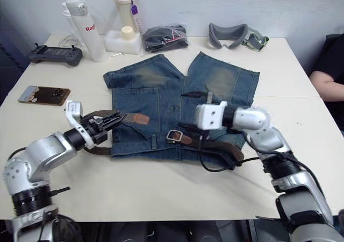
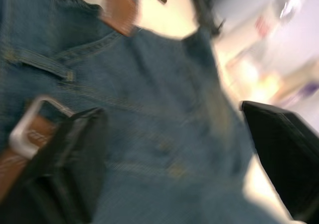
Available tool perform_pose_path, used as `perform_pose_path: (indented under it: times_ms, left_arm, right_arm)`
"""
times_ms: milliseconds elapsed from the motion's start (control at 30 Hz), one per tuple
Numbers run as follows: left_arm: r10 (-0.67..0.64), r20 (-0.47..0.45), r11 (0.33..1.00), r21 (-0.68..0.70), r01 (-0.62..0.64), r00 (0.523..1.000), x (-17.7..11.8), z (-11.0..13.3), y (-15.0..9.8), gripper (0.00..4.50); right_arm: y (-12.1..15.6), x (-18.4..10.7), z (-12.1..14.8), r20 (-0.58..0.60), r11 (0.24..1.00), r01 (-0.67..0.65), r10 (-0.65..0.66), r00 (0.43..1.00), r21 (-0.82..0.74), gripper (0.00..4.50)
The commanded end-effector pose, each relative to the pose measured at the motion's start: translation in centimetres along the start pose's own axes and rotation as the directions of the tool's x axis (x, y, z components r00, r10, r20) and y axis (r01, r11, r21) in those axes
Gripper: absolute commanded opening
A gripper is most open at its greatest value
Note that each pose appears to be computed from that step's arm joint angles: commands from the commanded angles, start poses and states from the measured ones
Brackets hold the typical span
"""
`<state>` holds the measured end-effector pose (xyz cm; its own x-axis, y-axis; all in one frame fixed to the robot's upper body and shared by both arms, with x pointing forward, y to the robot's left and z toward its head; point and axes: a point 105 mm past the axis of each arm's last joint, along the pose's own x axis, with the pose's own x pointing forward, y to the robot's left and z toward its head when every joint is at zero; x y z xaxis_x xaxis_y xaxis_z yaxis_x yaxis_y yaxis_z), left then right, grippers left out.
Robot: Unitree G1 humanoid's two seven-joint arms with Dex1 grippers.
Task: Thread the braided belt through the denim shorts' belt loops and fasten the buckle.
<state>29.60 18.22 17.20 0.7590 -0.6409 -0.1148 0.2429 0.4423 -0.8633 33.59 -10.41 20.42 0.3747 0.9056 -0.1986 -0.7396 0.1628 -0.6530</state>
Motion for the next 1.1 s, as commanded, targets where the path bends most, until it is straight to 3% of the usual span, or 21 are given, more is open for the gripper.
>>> perform_pose_path:
  times_ms: [33, 133, 233, 367, 500, 633, 833, 1100]
  left_arm:
    - [-0.024, -0.04, 0.998, 0.05, 0.026, 0.999, -1.0, -0.7, -0.4, 0.0]
    - [0.054, 0.016, 0.999, 0.003, -0.054, 0.998, -1.0, -0.3, 0.9, 0.0]
    - [0.12, -0.01, 0.993, -0.009, -0.12, 0.993, -0.8, -1.9, 1.8, 0.0]
    - [0.146, 0.002, 0.989, -0.025, -0.145, 0.989, -0.2, -2.8, 1.7, 0.0]
    - [0.214, -0.05, 0.976, -0.014, -0.215, 0.975, 0.9, -4.7, 1.8, 0.0]
    - [0.295, -0.022, 0.954, -0.043, -0.296, 0.955, 1.3, -4.6, 2.3, 0.0]
    - [0.312, -0.027, 0.94, -0.133, -0.313, 0.95, 1.9, -5.6, 2.8, 0.0]
    - [0.21, -0.096, 0.96, -0.166, -0.224, 0.973, 4.2, -8.2, 0.6, 0.0]
  right_arm:
    - [1.1, -2.7, 1.3, 0.006, 0.939, -0.167, 0.173, 0.985, 0.299, 4.45]
    - [2.2, -3.6, 1.6, -0.009, 0.884, -0.232, 0.258, 0.966, 0.407, 4.45]
    - [3.5, -4.0, 1.1, -0.098, 0.86, -0.268, 0.341, 0.935, 0.435, 4.45]
    - [3.3, -3.8, 0.8, -0.136, 0.865, -0.24, 0.328, 0.935, 0.441, 4.45]
    - [2.8, -3.8, -0.1, -0.206, 0.894, -0.201, 0.301, 0.931, 0.4, 4.45]
    - [2.4, -3.7, -0.3, -0.23, 0.908, -0.18, 0.281, 0.932, 0.378, 4.45]
    - [2.1, -3.2, -0.4, -0.237, 0.918, -0.165, 0.261, 0.936, 0.361, 4.45]
    - [2.3, -2.9, -0.1, -0.246, 0.925, -0.178, 0.268, 0.931, 0.335, 4.45]
